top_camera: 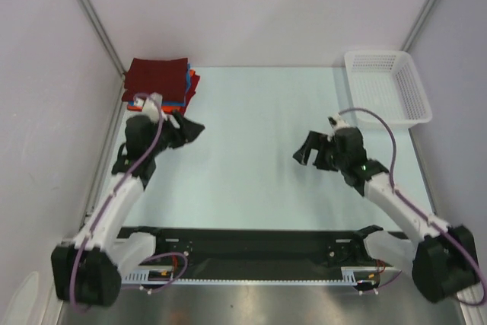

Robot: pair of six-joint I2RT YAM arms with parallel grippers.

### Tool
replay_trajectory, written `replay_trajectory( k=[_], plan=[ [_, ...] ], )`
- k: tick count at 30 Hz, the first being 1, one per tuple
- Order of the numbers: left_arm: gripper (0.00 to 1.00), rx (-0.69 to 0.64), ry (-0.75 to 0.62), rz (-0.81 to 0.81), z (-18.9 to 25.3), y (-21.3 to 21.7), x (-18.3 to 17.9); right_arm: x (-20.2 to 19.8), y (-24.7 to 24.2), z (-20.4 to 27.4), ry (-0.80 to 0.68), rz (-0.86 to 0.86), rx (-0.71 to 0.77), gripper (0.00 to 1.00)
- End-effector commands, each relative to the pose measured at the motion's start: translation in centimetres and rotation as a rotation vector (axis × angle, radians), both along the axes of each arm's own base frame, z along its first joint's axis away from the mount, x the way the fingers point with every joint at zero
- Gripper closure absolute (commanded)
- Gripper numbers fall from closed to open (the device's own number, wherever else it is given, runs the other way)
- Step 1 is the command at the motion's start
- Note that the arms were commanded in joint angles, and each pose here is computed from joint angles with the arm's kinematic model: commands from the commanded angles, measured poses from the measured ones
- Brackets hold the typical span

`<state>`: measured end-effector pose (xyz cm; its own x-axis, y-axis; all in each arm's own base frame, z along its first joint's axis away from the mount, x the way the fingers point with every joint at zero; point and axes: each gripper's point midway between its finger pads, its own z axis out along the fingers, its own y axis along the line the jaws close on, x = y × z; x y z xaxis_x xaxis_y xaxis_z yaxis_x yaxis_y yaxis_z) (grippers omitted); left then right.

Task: Fold and stack the t-shirts
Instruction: Neatly place the folded tshirt to the corner

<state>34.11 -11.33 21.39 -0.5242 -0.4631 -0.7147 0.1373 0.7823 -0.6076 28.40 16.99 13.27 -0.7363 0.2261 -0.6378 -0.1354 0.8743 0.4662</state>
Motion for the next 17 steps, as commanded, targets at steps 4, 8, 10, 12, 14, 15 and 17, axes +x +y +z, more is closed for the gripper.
replay_trajectory(
  k=[4, 8, 10, 12, 14, 15, 17],
  plan=[
    [0.23, -0.184, -0.199, -0.112, 1.5, -2.2, -8.8, -2.6, -0.3, 0.0, -0.096, -0.048, 0.387, 0.0],
    [0.22, -0.276, -0.122, -0.14, -3.1, -2.7, -12.9, -5.9, -1.0, -1.8, -0.085, -0.057, 0.434, 0.0],
    [0.22, -0.326, -0.103, -0.161, -4.5, -3.0, -14.7, -7.2, -2.0, -3.5, -0.026, -0.119, 0.416, 0.0],
    [0.19, -0.414, -0.059, -0.163, -6.5, -3.5, -15.7, -8.1, -2.7, -3.8, -0.052, -0.151, 0.428, 0.0],
    [0.15, -0.473, -0.12, -0.112, -6.0, -2.9, -15.7, -9.4, -3.1, -5.4, 0.004, -0.197, 0.448, 0.0],
    [0.14, -0.474, -0.092, -0.107, -6.5, -3.0, -15.8, -9.8, -3.1, -5.9, 0.012, -0.207, 0.464, 0.0],
    [0.14, -0.468, -0.051, -0.156, -7.2, -3.7, -16.1, -10.6, -3.4, -6.4, 0.009, -0.226, 0.481, 0.0]
  ],
)
